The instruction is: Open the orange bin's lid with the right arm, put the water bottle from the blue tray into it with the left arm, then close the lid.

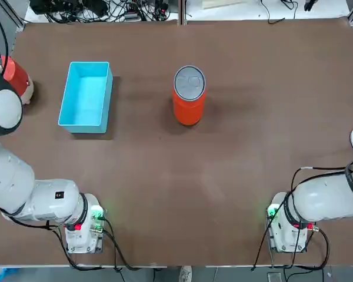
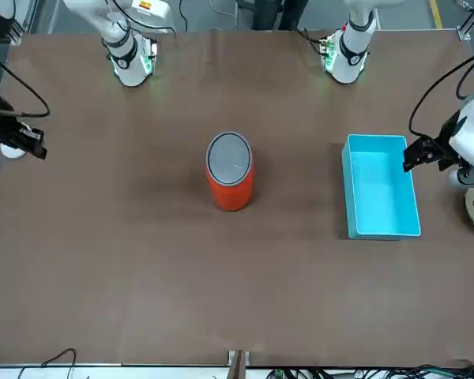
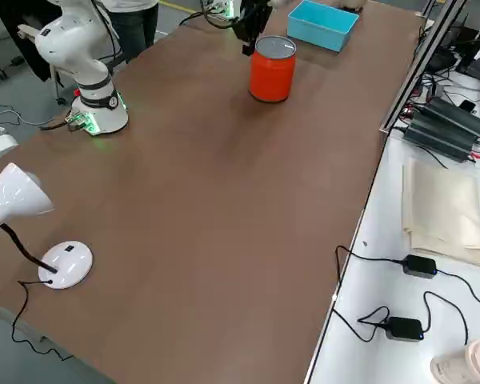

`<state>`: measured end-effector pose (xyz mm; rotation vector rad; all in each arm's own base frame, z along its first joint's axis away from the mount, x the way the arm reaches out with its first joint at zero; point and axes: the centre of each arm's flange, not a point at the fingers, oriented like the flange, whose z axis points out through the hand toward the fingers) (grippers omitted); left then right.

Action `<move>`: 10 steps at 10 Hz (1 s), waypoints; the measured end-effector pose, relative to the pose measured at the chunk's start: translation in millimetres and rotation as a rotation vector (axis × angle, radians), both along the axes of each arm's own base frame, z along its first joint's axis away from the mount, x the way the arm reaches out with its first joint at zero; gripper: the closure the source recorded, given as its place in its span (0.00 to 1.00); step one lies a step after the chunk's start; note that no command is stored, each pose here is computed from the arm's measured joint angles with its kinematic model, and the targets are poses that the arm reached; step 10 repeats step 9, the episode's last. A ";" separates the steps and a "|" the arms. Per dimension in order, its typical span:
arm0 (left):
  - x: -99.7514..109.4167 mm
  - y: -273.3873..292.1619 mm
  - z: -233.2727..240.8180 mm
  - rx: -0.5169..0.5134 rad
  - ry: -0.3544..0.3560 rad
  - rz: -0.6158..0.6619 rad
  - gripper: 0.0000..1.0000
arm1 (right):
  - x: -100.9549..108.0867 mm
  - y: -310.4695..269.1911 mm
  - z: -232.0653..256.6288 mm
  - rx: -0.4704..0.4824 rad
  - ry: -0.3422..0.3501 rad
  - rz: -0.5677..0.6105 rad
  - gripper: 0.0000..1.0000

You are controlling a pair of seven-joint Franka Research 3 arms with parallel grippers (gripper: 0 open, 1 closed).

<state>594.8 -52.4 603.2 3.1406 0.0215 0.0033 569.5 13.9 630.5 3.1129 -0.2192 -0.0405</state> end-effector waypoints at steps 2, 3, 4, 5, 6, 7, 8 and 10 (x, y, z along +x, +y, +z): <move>0.0 0.1 0.0 0.000 0.000 0.000 0.00 | -1.2 -1.4 5.3 0.000 -0.018 0.003 0.55; 0.0 0.0 0.0 0.000 0.000 0.000 0.00 | -1.5 -3.2 6.1 -0.002 -0.020 0.017 0.39; 0.0 -0.2 0.0 0.000 0.000 0.000 0.00 | -2.1 -8.9 6.2 -0.003 -0.019 0.035 0.22; 0.1 -0.2 0.0 0.000 -0.001 0.000 0.00 | -3.6 -16.6 5.5 -0.003 -0.019 0.045 0.09; 0.1 -0.3 0.1 0.000 -0.001 0.000 0.00 | -5.7 -23.2 4.6 -0.002 -0.022 0.049 0.00; 0.1 -0.2 0.1 0.000 -0.001 0.000 0.00 | -7.7 -25.2 4.2 -0.002 -0.025 0.052 0.00; 0.1 -0.2 0.1 0.000 -0.001 0.000 0.00 | -9.0 -24.5 3.3 -0.002 -0.025 0.054 0.00; 0.1 -0.2 0.1 0.000 -0.001 0.000 0.00 | -9.3 -23.6 2.4 -0.002 -0.024 0.056 0.00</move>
